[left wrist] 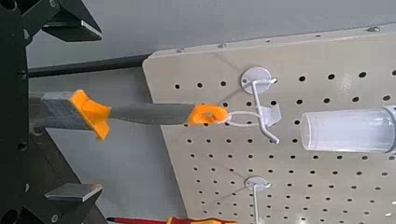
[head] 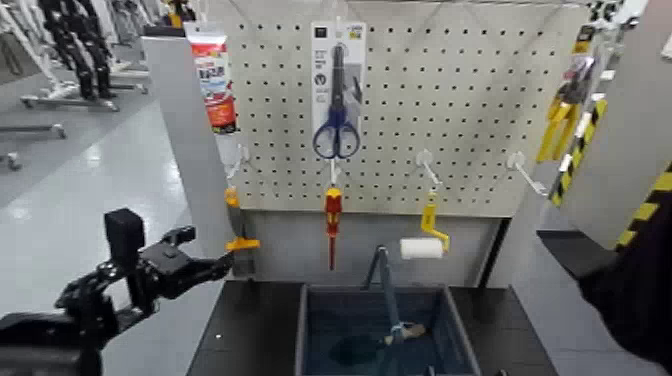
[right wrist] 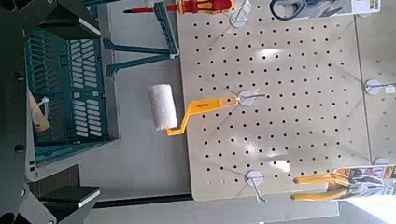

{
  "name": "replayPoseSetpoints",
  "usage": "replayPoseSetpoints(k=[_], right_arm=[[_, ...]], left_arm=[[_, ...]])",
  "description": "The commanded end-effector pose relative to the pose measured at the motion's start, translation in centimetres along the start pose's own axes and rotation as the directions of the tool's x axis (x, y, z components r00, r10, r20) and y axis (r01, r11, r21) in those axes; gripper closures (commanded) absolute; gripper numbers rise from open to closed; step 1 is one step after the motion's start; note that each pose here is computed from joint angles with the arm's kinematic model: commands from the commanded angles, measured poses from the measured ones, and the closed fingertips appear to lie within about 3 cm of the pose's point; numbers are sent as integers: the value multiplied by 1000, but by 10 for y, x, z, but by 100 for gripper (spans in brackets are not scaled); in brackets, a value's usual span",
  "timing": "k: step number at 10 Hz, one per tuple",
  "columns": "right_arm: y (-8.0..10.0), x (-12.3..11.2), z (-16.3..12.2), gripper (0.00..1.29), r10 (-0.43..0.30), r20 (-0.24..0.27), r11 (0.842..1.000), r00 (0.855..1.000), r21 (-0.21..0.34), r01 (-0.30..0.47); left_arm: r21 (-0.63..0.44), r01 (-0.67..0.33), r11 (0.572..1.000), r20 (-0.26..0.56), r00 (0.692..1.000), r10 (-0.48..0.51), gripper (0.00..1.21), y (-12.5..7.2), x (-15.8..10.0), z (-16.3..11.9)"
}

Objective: Put the yellow paint brush into the crate.

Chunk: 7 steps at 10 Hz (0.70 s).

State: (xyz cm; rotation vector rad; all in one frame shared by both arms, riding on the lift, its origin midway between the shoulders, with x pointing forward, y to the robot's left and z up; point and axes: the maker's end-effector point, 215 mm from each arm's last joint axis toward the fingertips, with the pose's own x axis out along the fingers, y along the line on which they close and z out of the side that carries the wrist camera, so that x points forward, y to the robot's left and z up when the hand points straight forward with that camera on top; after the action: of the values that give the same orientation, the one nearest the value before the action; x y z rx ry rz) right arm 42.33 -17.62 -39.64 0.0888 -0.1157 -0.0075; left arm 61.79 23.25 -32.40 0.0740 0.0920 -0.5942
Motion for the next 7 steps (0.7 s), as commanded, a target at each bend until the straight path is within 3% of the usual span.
replayPoseSetpoints(k=[1,7], right_arm=[[1,0,0,13,0,0,1000,1000,2,0],[2,0,0,13,1,1,1000,1000,4,-1]], left_arm=[[16,40,999,2,999,-40,16,2,15,11],[28,171,985,-11,985,-170,16,-20,47,25]])
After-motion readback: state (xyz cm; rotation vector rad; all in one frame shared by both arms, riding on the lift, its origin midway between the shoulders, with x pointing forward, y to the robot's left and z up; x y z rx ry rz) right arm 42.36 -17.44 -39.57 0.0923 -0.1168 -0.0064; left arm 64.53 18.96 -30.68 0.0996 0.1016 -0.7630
